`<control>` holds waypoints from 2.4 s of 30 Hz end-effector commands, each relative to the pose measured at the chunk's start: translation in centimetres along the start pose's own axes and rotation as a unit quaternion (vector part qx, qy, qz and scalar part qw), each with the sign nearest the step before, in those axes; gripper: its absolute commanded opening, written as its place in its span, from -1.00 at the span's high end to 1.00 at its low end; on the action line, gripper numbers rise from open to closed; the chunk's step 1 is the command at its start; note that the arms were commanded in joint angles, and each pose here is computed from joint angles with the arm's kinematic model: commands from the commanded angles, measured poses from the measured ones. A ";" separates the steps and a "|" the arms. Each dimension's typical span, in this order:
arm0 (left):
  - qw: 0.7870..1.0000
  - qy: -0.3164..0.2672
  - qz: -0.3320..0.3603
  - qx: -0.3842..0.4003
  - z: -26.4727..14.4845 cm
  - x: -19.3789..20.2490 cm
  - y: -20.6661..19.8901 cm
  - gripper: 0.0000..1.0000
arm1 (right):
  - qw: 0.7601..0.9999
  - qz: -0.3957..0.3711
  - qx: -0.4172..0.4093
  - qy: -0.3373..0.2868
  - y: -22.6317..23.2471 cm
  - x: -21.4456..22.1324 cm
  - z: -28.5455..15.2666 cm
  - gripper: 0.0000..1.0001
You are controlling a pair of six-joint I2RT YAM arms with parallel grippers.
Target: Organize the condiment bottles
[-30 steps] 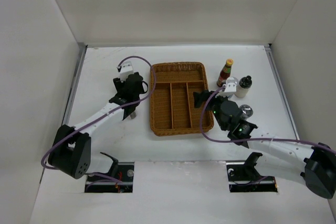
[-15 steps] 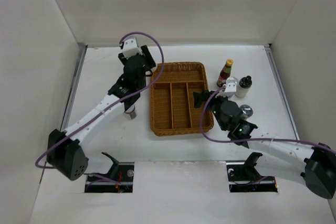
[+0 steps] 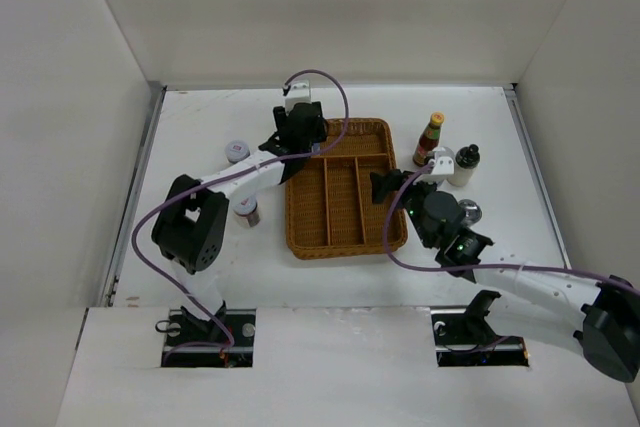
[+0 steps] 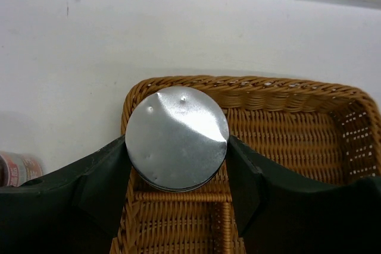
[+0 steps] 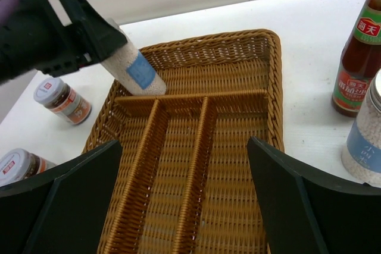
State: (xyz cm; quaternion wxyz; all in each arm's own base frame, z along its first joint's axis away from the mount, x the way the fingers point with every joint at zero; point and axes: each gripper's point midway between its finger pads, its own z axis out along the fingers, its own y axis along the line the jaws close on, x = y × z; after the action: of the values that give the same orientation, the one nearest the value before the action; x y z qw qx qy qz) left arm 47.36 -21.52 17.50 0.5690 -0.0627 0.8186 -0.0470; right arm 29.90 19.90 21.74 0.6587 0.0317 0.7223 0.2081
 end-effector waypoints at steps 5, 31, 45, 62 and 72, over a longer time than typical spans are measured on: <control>0.997 -0.068 -0.036 0.005 1.1 -4.1 -1.2 0.09 | 0.999 0.025 -0.003 -0.039 -0.2 -2.3 -0.3 -0.90; 0.967 -0.192 -0.155 0.070 -15.9 -7.8 2.9 -0.52 | 0.997 0.024 0.076 -0.023 -3.7 -8.0 0.0 -0.11; 0.938 -0.064 -0.175 0.292 -18.7 5.2 -5.2 0.31 | 0.970 -0.010 0.240 0.046 -15.7 -5.9 4.1 -0.99; 0.925 -0.073 -0.177 0.327 -18.8 8.2 -6.4 -0.51 | 0.958 -0.043 0.257 0.121 -17.1 -2.1 6.8 -0.59; 0.931 -0.103 -0.190 0.294 -18.8 7.0 -4.2 -0.58 | 0.962 -0.059 0.259 0.063 -14.5 -6.8 5.7 0.04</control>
State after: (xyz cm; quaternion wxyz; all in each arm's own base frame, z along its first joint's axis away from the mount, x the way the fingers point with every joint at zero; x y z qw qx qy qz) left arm 27.47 -27.44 15.13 0.5942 -0.0299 0.7150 -0.3672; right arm 39.42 5.23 15.38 0.5130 0.1333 0.8470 -0.0417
